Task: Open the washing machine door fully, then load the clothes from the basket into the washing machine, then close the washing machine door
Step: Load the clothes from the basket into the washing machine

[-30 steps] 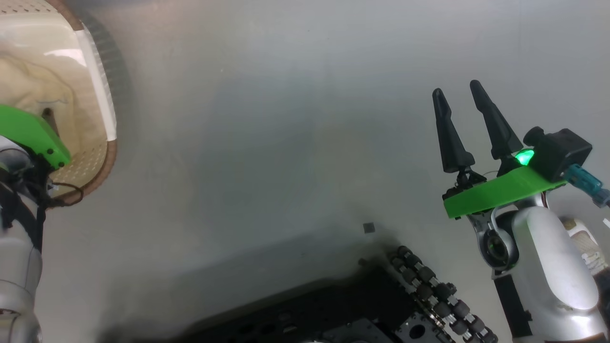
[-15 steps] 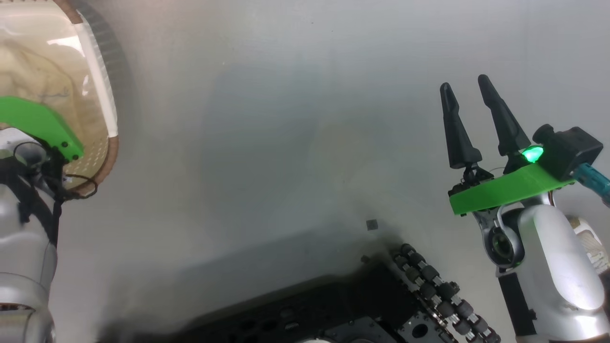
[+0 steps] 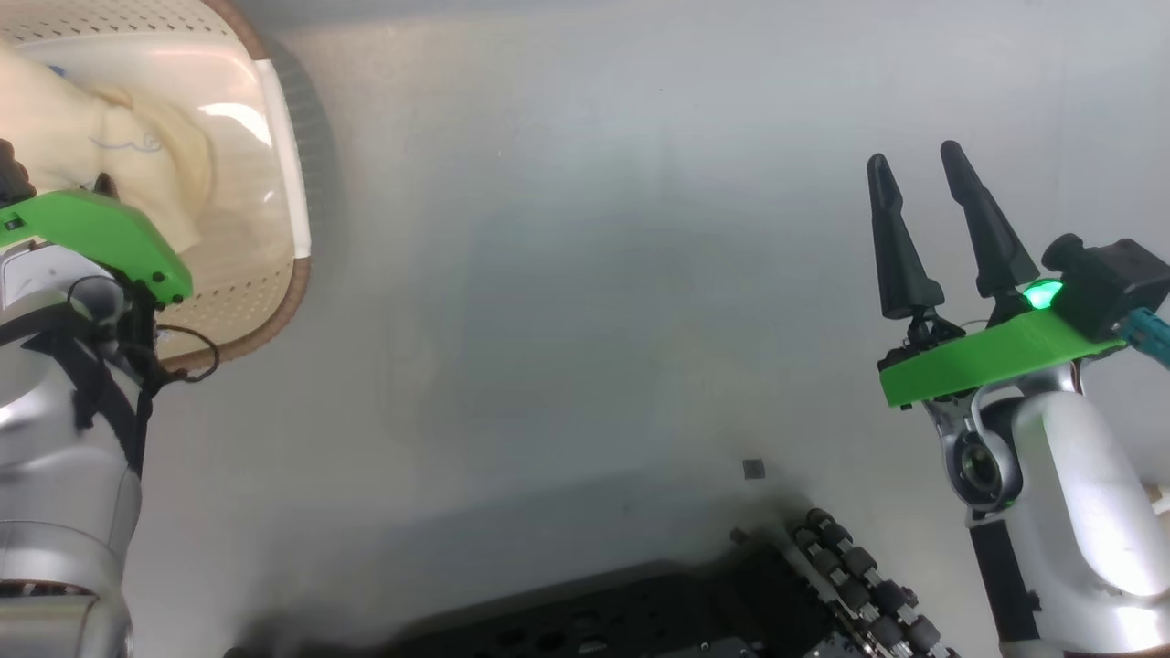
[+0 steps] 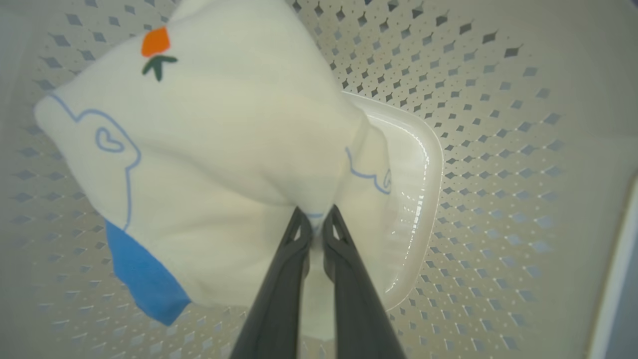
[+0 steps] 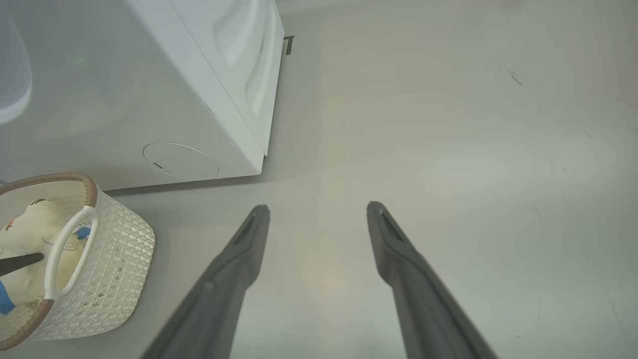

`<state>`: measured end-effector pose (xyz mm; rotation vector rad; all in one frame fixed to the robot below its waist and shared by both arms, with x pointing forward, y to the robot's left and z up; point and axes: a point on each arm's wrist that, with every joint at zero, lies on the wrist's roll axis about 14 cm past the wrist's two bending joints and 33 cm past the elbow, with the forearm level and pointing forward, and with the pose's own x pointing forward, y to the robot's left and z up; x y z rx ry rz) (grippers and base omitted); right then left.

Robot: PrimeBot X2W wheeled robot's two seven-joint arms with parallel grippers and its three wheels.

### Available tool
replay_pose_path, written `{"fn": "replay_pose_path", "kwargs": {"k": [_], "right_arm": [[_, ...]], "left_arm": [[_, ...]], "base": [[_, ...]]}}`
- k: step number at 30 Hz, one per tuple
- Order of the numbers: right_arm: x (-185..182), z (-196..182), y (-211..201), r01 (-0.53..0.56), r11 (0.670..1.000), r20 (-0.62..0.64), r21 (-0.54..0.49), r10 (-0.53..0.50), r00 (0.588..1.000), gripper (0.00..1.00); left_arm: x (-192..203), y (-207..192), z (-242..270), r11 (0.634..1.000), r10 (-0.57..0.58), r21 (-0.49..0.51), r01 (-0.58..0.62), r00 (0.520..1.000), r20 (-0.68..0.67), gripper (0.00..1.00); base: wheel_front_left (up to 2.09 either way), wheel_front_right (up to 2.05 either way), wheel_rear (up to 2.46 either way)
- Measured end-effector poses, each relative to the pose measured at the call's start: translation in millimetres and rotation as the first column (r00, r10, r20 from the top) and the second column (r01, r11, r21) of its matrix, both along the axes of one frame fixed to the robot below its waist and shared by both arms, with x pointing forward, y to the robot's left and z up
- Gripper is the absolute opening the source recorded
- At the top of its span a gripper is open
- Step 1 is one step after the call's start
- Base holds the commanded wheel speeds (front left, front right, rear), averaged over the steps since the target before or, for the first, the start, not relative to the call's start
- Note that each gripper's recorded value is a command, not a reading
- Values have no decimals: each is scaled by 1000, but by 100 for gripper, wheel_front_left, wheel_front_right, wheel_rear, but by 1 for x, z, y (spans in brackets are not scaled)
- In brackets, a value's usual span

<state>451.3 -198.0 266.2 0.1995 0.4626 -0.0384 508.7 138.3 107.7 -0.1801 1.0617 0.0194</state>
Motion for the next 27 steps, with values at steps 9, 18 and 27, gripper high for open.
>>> {"fn": "replay_pose_path", "kwargs": {"k": [9, 18, 27], "right_arm": [[0, 26, 1, 0, 1000, 39, -5, 1, 999, 100], [-9, 65, -6, 13, 999, 94, -31, -10, 996, 100], [-30, 106, -15, 29, 997, 139, -71, -19, 990, 100]], "left_arm": [[15, 12, 53, 1000, 24, 13, -27, 980, 198, 0], [22, 24, 119, 997, 53, 25, -67, 929, 366, 0], [2, 28, 191, 995, 82, 5, -101, 844, 530, 0]], "base": [[0, 0, 0], [0, 0, 0], [0, 0, 0]]}}
